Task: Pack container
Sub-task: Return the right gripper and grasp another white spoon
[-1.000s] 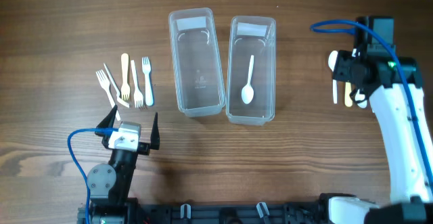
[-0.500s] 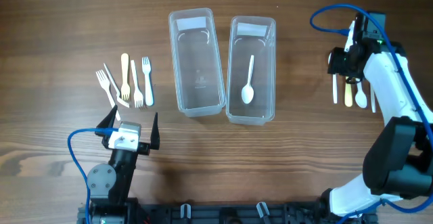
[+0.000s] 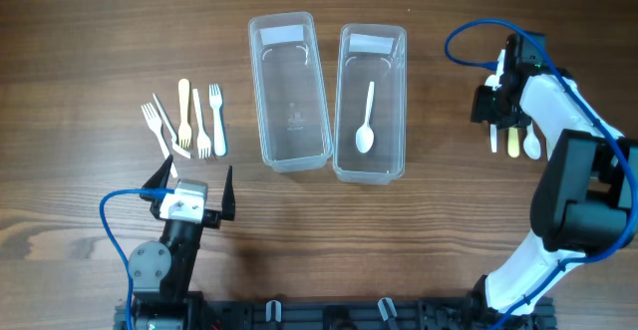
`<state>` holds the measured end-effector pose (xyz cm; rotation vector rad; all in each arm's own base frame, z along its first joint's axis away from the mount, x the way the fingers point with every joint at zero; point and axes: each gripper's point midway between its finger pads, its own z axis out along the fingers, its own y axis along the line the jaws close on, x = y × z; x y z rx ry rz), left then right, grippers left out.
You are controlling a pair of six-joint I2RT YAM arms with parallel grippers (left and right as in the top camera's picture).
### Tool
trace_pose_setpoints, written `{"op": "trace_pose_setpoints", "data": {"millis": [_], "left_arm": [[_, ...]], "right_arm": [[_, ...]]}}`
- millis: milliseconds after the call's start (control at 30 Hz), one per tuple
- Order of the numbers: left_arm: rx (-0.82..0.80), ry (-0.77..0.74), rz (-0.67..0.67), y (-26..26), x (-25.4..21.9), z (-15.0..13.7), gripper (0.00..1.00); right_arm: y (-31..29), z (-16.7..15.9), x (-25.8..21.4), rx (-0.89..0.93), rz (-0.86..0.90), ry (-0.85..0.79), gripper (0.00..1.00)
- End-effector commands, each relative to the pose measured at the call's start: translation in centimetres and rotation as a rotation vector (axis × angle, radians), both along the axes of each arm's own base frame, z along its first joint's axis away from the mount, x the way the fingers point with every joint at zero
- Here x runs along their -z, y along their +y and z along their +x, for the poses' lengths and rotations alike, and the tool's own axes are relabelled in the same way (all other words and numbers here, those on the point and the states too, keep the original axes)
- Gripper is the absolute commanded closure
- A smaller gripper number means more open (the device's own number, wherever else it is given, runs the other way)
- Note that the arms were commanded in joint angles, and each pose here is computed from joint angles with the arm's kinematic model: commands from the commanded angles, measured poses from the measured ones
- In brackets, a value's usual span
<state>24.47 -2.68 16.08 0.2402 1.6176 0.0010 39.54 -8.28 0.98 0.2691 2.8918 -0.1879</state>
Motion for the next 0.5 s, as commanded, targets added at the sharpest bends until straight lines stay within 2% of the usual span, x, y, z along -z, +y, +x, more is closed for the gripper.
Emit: {"op": "trace_pose_setpoints", "data": {"millis": [0,233,267,333,367,467], "left_arm": [[-0.011,-0.001,0.015,0.2,0.2,0.0,0.00],[-0.011,-0.001,0.015,0.3,0.2,0.0,0.00],[-0.011,-0.001,0.015,0.3,0.2,0.0,0.00],[-0.011,-0.001,0.015,0.3,0.2,0.0,0.00],[-0.011,-0.001,0.015,0.2,0.2,0.0,0.00],[-0.011,-0.001,0.015,0.3,0.2,0.0,0.00]], "right_arm": [[0.1,-0.2,1.5,-0.002,0.019,0.021,0.41],[0.4,0.0,4.0,-0.037,0.038,0.049,0.41],[0.6,-0.1,4.4,-0.040,0.045,0.055,0.45],[0.9,-0.1,4.5,-0.042,0.062,0.057,0.82],[0.9,-0.1,4.5,-0.042,0.062,0.057,0.95],[0.9,-0.6,4.5,-0.041,0.065,0.075,0.96]]}}
